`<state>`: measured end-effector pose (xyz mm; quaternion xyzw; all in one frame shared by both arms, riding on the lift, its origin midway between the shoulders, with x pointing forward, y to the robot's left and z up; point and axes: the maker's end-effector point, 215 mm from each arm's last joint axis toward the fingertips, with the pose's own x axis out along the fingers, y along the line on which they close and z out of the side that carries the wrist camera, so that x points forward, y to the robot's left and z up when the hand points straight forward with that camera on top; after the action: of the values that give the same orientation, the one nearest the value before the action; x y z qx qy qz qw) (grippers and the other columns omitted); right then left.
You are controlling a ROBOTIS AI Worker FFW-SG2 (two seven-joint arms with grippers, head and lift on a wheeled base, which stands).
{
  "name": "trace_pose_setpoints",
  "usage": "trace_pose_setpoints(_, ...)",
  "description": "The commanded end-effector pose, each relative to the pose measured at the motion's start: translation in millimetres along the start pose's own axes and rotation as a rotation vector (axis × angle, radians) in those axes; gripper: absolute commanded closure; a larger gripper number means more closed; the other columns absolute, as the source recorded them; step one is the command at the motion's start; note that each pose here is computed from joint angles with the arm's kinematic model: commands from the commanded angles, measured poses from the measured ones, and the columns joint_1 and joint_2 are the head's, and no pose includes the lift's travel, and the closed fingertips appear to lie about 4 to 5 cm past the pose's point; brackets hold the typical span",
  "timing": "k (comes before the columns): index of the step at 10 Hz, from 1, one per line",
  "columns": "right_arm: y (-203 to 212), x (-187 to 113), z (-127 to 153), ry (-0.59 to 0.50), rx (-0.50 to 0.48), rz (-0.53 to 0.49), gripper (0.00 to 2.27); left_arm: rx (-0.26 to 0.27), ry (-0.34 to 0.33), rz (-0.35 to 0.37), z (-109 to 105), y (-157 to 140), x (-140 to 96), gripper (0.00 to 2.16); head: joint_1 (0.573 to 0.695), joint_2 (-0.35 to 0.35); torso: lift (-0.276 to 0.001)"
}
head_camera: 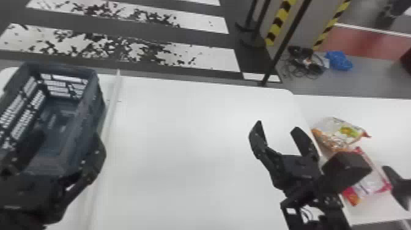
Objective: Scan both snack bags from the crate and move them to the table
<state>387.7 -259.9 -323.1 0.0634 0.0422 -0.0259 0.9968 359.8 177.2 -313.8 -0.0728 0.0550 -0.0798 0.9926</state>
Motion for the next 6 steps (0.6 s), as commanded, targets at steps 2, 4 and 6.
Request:
trace_pose_setpoints(2, 34, -31, -21, 0.025, 0.015, 0.053, 0.05, -0.017, 0.058, 0.018, -27, 2, -13, 0.08, 0.695, -0.102, -0.087)
trace_pose_setpoints(4, 30, -53, -43, 0.063, -0.002, 0.066, 0.06, -0.036, 0.070, 0.011, -34, -8, -24, 0.08, 0.695, -0.077, -0.087)
trace_pose_setpoints(6, 24, -82, -50, 0.040, -0.022, 0.090, 0.08, -0.037, 0.053, 0.005, -49, -22, -33, 0.08, 0.695, -0.093, -0.087)
